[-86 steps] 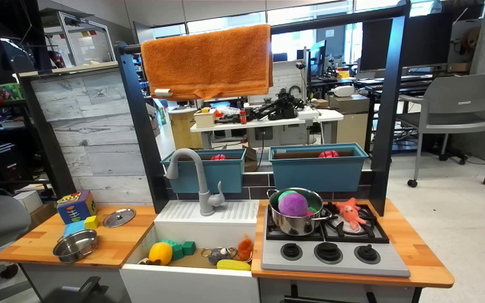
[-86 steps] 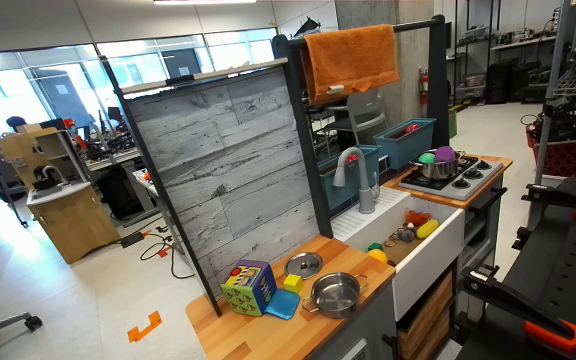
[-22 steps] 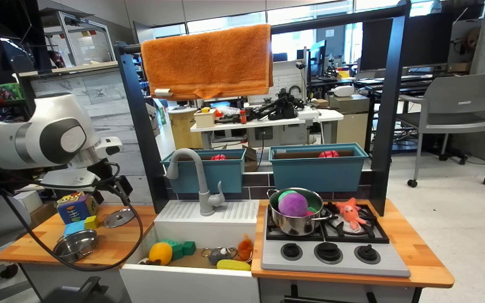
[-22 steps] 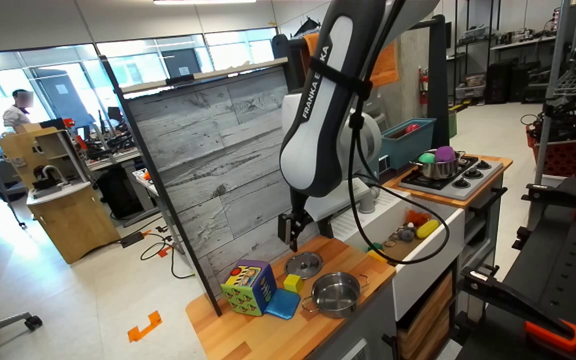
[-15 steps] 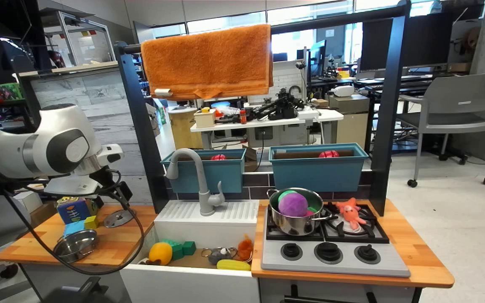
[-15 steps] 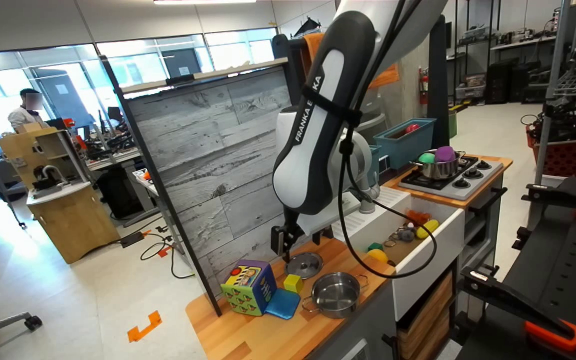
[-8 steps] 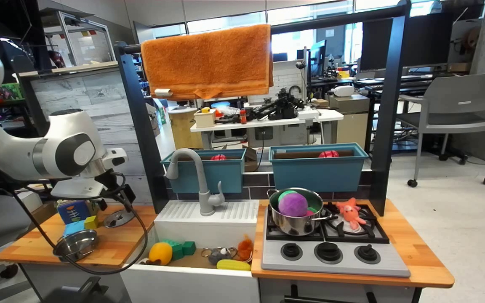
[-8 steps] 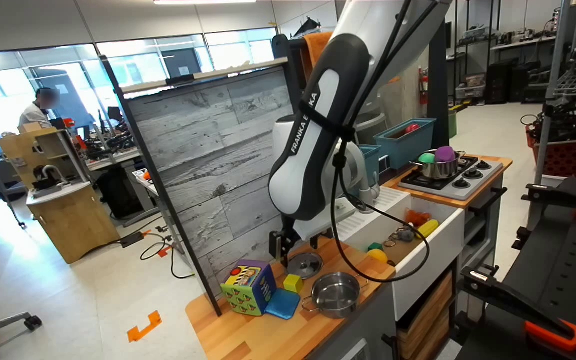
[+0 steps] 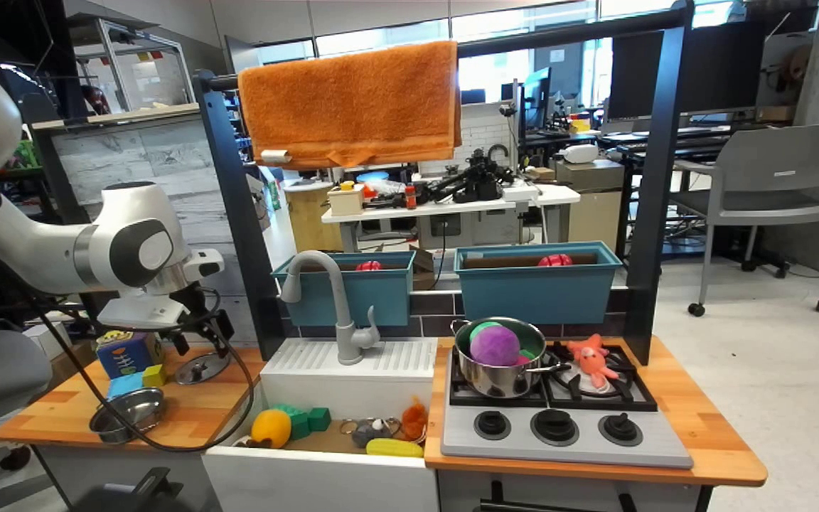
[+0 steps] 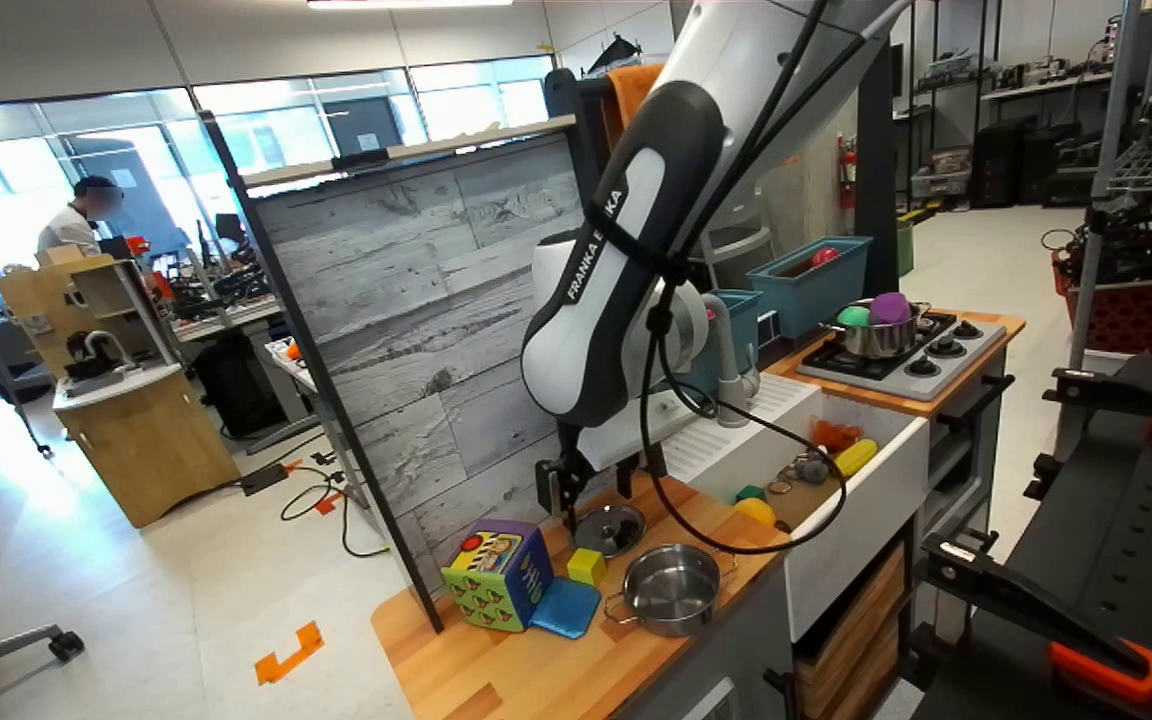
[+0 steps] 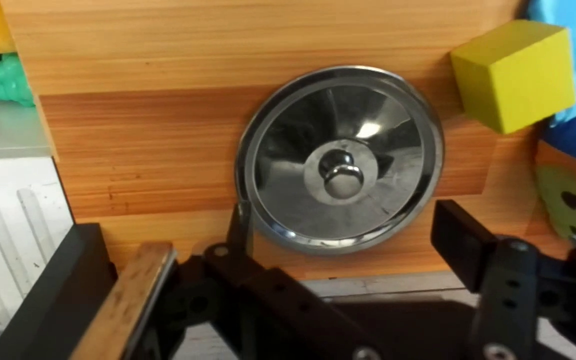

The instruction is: Cover the pot with the silver lid

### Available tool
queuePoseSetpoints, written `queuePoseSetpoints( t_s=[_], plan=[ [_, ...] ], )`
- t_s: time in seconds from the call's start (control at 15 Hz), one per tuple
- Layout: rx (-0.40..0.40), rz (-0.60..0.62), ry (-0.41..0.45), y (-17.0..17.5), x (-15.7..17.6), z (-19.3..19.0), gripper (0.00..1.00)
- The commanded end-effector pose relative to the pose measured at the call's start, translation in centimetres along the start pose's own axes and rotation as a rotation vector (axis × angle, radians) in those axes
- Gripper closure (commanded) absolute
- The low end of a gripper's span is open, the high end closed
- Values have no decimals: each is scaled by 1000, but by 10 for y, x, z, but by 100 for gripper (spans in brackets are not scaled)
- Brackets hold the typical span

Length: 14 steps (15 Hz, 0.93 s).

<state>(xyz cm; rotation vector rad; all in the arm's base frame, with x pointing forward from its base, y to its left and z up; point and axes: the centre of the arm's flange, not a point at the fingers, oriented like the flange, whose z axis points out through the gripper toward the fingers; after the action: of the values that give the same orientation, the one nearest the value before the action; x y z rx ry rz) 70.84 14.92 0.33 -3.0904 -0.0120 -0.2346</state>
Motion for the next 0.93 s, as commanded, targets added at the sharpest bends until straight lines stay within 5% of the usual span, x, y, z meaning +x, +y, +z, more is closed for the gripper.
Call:
queuePoseSetpoints(
  t_s=[0.0, 0.07, 0.2, 0.4, 0.73, 0.87],
  plan=[
    [12, 16, -22, -3, 19, 9, 29],
    [12, 20, -25, -4, 21, 9, 27],
    [8, 32, -36, -3, 21, 10, 6],
    [5, 53, -56, -3, 16, 11, 0],
    [1, 99, -69, -3, 16, 17, 1],
    [-2, 102, -65, -3, 17, 22, 25]
  ],
)
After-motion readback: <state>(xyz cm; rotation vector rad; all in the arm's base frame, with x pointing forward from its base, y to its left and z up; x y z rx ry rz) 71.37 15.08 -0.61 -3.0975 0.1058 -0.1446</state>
